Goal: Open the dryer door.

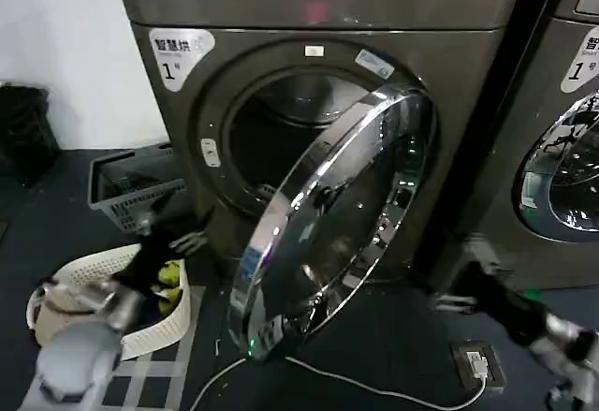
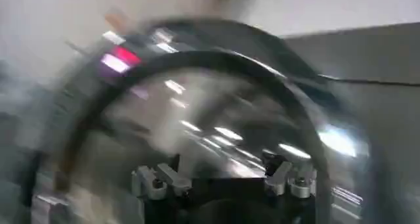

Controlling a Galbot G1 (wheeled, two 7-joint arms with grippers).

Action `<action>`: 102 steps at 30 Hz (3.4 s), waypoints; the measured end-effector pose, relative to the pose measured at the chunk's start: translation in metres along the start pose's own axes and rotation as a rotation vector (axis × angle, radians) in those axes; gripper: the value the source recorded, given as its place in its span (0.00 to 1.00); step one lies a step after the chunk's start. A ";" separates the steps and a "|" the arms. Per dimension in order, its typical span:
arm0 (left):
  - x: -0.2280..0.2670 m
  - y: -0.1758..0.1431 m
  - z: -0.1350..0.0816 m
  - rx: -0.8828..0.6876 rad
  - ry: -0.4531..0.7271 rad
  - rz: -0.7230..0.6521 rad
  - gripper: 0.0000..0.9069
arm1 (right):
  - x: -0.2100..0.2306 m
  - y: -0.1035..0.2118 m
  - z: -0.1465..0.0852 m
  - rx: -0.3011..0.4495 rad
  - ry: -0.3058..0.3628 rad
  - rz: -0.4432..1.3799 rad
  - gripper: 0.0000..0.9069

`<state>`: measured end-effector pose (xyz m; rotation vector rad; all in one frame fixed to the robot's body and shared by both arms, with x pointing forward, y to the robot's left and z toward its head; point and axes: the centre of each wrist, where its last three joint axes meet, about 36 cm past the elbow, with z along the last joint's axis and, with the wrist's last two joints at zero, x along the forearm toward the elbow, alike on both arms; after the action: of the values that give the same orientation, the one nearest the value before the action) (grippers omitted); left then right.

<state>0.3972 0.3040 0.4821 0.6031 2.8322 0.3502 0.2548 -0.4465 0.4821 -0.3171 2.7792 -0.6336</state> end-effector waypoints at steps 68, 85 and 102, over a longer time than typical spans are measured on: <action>-0.259 -0.306 -0.034 0.083 -0.148 0.812 1.00 | 0.315 -0.104 -0.065 0.384 0.611 1.611 1.00; -0.251 -0.318 -0.030 0.114 -0.123 0.815 1.00 | 0.334 -0.121 -0.048 0.424 0.628 1.584 1.00; -0.134 -0.176 0.006 -0.166 -0.130 0.778 1.00 | 0.317 -0.132 -0.016 0.390 0.651 1.515 1.00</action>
<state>0.4534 0.0927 0.4499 1.6014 2.2965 0.6282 -0.0275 -0.6415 0.4872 2.0920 2.2620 -0.7981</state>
